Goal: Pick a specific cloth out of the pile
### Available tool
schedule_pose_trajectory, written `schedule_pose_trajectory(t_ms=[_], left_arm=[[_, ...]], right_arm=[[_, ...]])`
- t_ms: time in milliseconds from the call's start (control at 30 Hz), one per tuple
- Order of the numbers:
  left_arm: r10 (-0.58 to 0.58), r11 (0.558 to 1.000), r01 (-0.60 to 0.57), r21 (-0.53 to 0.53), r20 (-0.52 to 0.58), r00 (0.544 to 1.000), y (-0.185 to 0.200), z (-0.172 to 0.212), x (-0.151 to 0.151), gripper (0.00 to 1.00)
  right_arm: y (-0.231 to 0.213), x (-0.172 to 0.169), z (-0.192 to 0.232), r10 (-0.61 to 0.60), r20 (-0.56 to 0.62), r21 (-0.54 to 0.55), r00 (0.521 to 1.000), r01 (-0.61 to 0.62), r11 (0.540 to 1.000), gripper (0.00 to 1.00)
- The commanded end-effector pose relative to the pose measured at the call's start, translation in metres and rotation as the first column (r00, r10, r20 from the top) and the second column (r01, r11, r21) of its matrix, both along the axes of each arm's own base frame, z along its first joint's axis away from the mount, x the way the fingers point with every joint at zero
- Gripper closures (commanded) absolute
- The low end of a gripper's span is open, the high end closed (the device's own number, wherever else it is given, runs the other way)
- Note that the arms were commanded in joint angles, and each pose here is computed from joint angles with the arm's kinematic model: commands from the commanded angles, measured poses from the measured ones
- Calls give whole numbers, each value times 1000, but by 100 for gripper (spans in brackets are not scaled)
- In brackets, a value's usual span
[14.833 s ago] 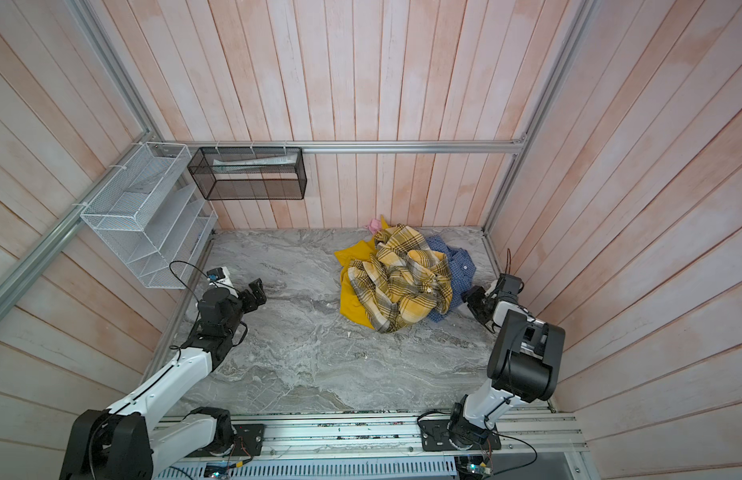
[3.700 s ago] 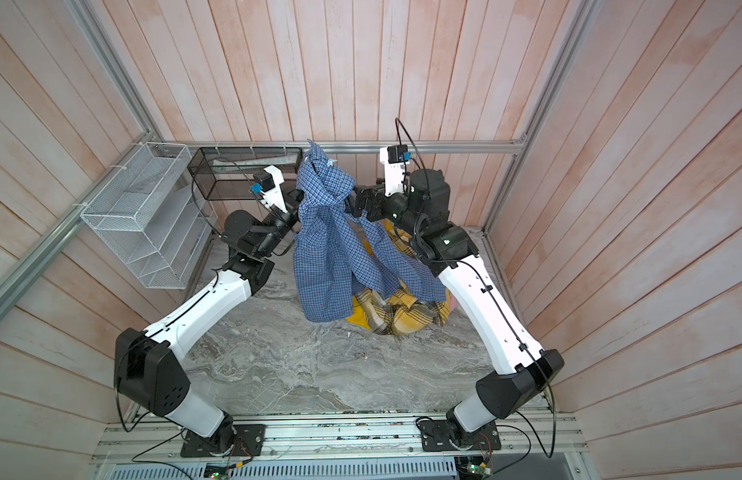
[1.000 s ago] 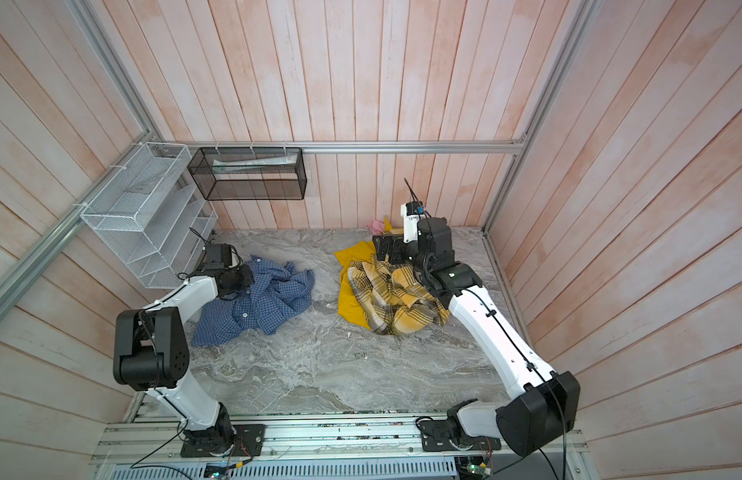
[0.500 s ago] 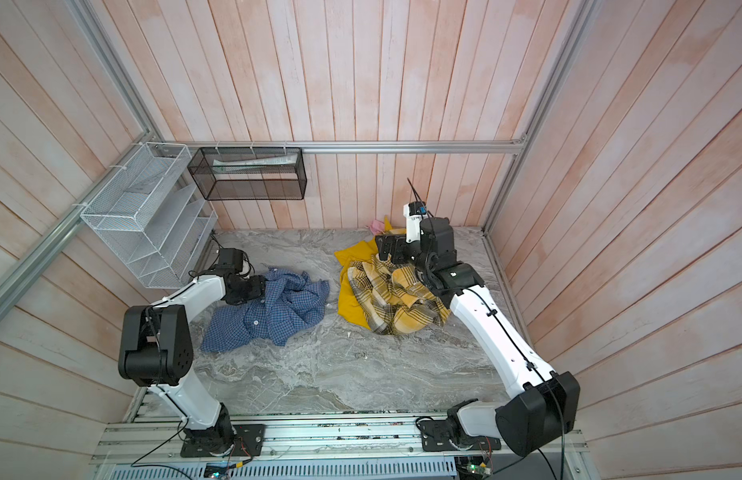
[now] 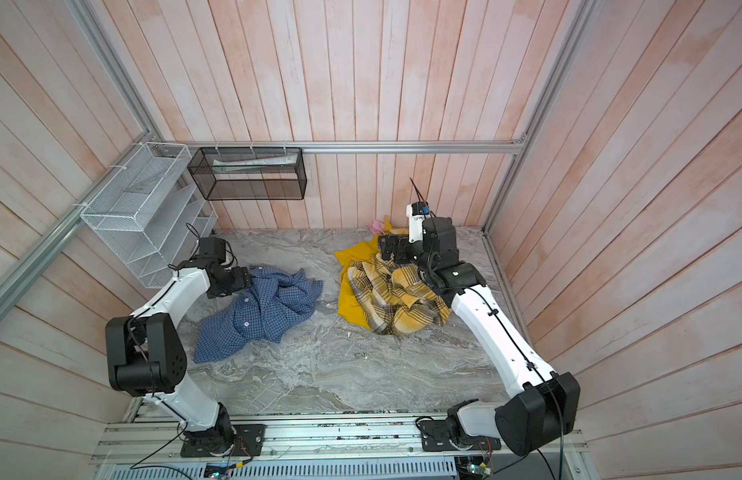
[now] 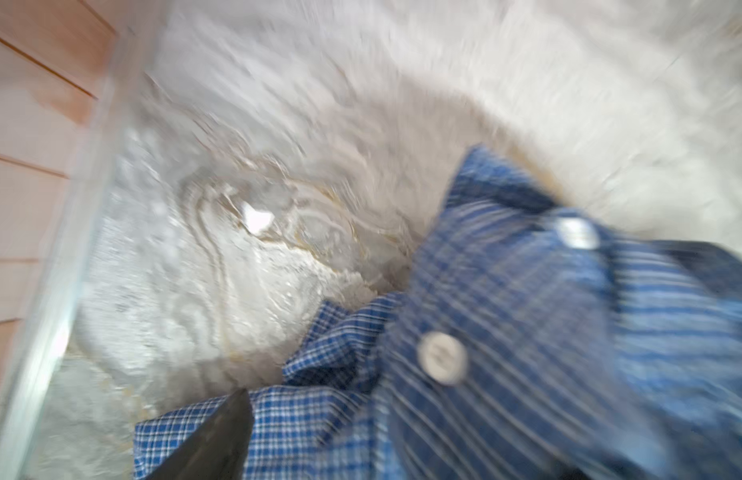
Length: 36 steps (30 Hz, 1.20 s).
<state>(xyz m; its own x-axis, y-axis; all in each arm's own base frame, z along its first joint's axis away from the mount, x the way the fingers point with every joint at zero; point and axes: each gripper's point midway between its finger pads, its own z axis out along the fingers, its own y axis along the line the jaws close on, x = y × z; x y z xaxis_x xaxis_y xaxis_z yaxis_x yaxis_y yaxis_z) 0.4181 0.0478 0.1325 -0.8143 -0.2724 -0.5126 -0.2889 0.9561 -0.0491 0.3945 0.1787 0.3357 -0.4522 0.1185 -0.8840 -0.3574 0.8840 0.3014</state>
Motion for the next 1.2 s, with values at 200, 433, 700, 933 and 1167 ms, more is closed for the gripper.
schedule_pose_trajectory(t_ms=[200,433,700,933,1167], left_arm=[[-88,993,100,-55,193,977,-34,70,-13,14],[-236,969,242,-53,107,966,-89,34,-45,8],[-236,971,239,6,-122,964,-102,-53,-65,4],[-223,961,258,95,-280,934,-105,-112,-63,1],[-233,965,261,34,-355,905,-119,-152,-65,36]], right_arm=[[-8,-10,4,5,8,-14,1000,-4,1000,2],[-13,-10,-3,-5,-9,-14,1000,5,1000,2],[-13,-9,-10,-2,-33,-42,999,0,999,2],[-28,-11,-23,-46,-53,-77,998,41,996,2],[-42,-13,-21,-74,-48,-80,996,70,994,2]])
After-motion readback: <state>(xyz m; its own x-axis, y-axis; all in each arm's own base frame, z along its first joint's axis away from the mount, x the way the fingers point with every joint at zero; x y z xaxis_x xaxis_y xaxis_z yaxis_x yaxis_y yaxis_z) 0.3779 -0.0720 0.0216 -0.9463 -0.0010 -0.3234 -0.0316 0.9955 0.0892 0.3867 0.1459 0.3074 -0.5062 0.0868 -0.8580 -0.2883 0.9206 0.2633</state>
